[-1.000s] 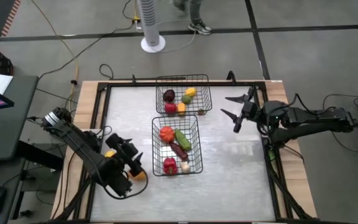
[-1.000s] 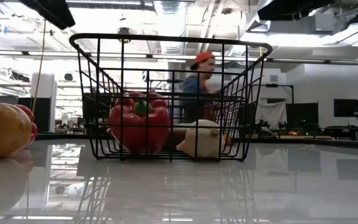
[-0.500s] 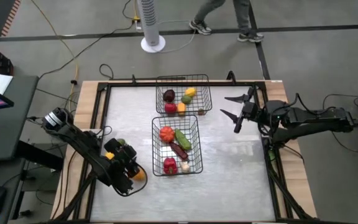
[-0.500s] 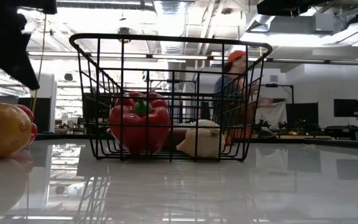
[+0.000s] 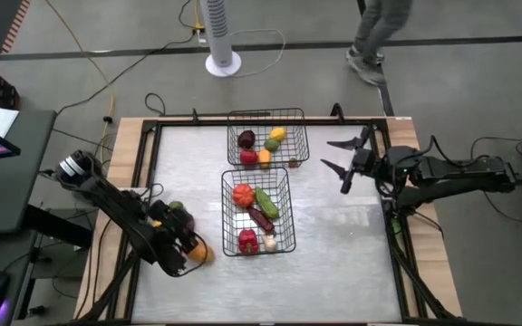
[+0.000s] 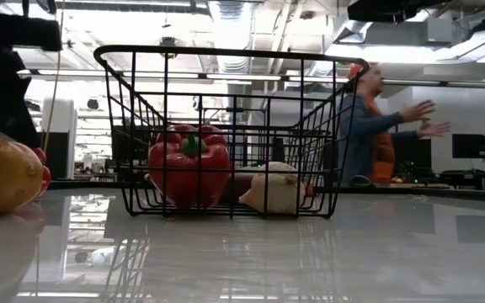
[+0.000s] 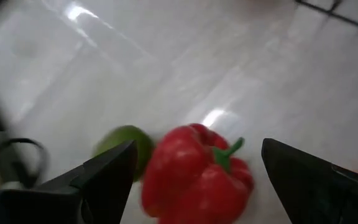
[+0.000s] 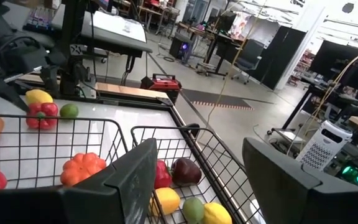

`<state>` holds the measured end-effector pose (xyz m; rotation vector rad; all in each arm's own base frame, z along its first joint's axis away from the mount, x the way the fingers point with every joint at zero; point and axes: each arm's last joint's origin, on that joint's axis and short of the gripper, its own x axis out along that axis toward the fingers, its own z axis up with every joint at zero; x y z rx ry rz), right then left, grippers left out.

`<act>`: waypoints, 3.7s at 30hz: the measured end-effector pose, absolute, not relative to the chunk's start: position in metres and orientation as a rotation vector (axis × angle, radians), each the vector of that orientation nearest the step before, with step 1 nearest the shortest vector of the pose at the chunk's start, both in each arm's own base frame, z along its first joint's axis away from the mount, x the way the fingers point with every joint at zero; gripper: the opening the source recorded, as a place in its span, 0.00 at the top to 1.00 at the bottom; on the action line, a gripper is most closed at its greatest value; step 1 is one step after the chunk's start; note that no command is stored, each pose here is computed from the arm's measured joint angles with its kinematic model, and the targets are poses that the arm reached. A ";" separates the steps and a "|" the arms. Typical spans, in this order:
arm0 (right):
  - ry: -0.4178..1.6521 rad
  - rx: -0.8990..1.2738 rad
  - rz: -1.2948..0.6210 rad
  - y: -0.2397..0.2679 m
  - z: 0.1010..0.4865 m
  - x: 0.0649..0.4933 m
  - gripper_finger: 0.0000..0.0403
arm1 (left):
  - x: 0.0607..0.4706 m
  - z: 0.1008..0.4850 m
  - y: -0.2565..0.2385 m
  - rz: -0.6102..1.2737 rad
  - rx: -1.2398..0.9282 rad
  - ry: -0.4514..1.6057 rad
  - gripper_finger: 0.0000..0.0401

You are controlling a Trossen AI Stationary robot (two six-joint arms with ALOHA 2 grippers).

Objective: Sort produce into baskets
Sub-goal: Put the potato into the bottom wire basket

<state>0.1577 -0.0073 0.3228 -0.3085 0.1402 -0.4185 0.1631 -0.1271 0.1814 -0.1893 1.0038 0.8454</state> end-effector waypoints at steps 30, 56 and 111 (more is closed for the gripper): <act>0.197 -0.335 -0.463 -0.018 0.313 0.180 0.34 | 0.169 0.203 -0.136 0.587 -0.250 1.026 0.17; 0.180 -0.329 -0.422 -0.017 0.314 0.181 0.34 | 0.200 0.169 -0.191 0.207 -0.001 0.932 0.17; 0.250 -0.270 -0.416 -0.017 0.305 0.179 0.34 | 0.296 0.291 -0.132 0.395 0.146 0.767 0.34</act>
